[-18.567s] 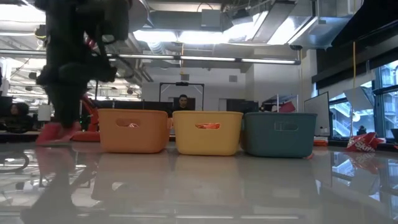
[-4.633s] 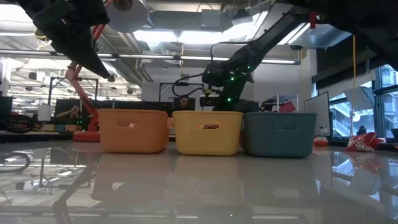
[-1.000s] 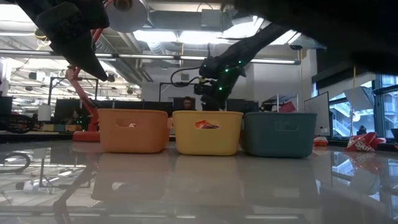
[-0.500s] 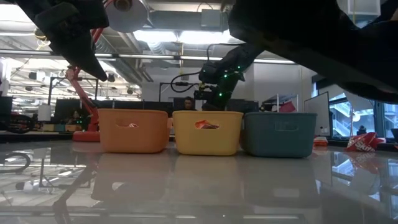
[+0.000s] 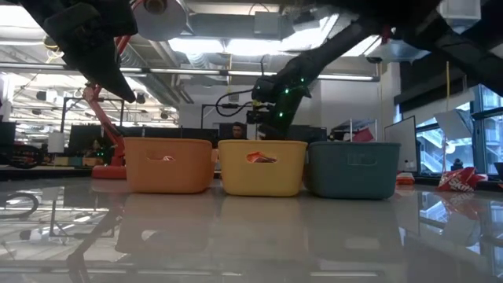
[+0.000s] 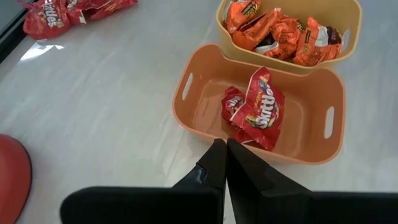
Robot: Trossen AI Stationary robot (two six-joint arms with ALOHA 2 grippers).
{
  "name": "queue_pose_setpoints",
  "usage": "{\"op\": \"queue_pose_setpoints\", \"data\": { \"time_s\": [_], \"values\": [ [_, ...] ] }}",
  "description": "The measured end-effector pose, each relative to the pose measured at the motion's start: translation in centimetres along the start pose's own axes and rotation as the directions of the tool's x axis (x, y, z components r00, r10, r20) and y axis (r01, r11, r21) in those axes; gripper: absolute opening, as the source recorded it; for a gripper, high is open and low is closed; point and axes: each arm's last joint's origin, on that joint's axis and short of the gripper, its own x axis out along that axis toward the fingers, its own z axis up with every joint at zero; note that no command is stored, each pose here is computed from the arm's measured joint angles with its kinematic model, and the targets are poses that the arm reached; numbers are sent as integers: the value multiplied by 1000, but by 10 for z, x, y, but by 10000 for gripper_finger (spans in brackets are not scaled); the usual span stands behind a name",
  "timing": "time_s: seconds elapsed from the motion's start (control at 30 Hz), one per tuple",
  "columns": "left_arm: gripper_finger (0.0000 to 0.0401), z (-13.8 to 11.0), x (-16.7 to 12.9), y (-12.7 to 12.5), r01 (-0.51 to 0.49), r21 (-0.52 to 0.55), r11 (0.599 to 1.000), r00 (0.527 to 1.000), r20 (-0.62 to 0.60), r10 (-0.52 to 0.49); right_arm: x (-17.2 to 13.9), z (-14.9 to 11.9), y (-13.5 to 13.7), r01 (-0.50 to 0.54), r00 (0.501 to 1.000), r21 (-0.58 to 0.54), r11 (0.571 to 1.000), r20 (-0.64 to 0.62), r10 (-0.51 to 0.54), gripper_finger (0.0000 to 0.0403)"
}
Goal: Sort candy
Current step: Put the orange candy into the yellow bin
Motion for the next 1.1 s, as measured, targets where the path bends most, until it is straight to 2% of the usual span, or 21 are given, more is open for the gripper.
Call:
{"op": "queue_pose_setpoints", "data": {
  "time_s": [0.17,0.43,0.5,0.6,0.7,0.8,0.97,1.1],
  "values": [
    [4,0,0,0,0,5,1000,1000,0,0,-24,11,34,-17,999,-59,998,-52,14,2],
    [4,0,0,0,1,6,1000,1000,0,-1,-77,34,105,-56,998,-175,983,-9,55,1],
    [4,0,0,0,1,13,1000,1000,0,-1,-83,38,121,-74,997,-172,982,2,76,1],
    [4,0,0,0,2,36,999,1000,1,-2,-78,41,131,-18,1000,-138,990,-1,18,13],
    [4,0,0,-1,3,35,999,1000,4,-4,-58,39,128,7,999,-127,992,-37,-12,48],
    [4,0,0,-1,4,17,1000,1000,4,-4,-36,33,119,38,995,-110,993,-87,-48,100],
    [4,-1,-1,-3,13,12,1000,1000,1,-13,-9,27,103,50,993,-52,997,-103,-55,191],
    [4,-2,-2,-4,20,21,1000,1000,1,-20,5,27,102,64,994,-49,997,-90,-68,239]
  ]
}}
